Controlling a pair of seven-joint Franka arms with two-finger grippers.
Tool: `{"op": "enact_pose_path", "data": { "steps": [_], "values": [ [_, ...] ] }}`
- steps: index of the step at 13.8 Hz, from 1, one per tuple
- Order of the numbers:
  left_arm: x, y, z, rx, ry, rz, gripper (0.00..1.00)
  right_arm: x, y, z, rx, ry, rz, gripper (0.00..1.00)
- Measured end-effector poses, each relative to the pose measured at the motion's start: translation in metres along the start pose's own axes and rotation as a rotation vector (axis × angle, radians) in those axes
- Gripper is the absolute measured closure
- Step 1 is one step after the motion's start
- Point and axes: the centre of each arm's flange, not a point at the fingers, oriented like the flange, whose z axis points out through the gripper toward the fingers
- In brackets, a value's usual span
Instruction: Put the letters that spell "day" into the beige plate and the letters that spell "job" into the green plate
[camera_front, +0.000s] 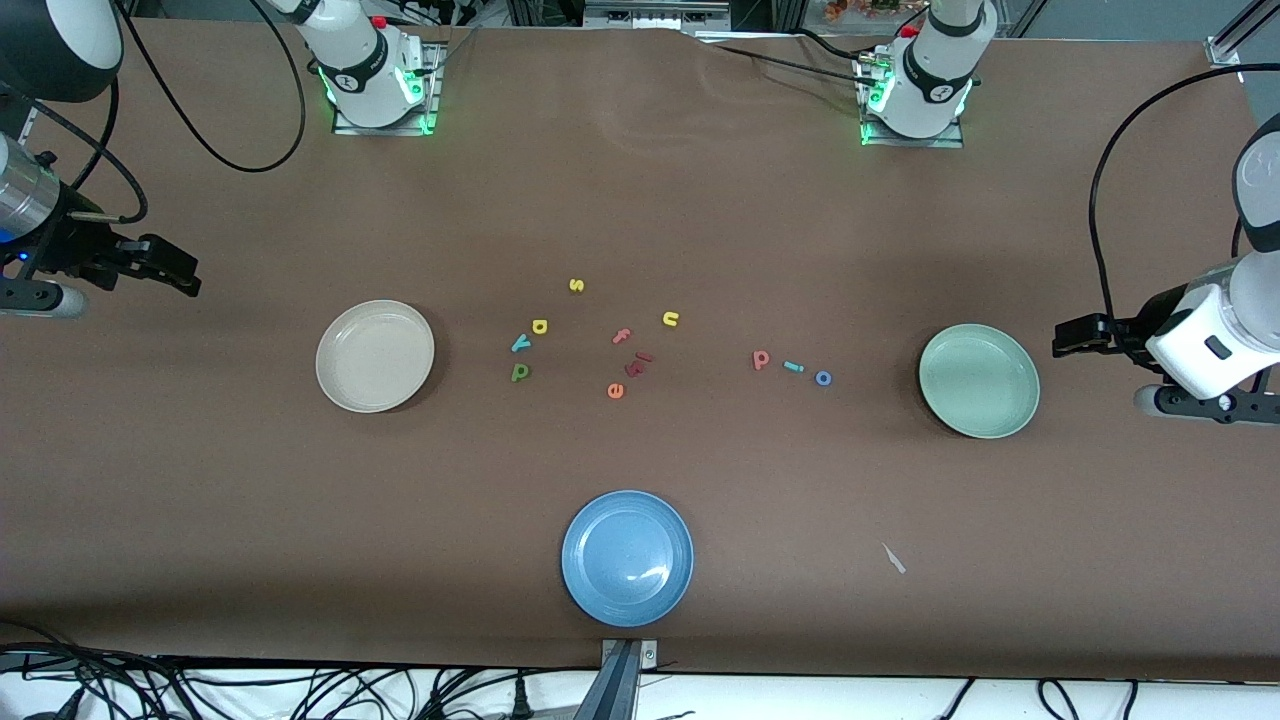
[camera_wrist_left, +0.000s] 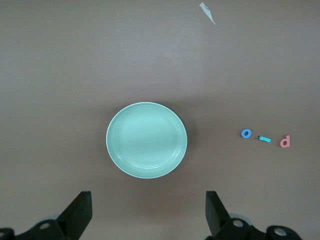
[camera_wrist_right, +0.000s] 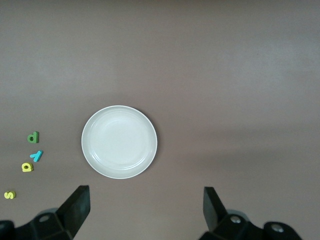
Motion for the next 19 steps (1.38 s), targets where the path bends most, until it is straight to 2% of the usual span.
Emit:
{"op": "enact_pose_path", "data": {
  "steps": [11, 19],
  "values": [
    [0.005, -0.001, 0.012, -0.003, -0.016, 0.000, 0.00, 0.005, -0.012, 0.019, -0.002, -0.033, -0.020, 0.00],
    [0.005, -0.008, 0.012, -0.004, -0.016, -0.011, 0.00, 0.015, -0.033, 0.036, -0.003, -0.030, -0.051, 0.00]
  ]
}}
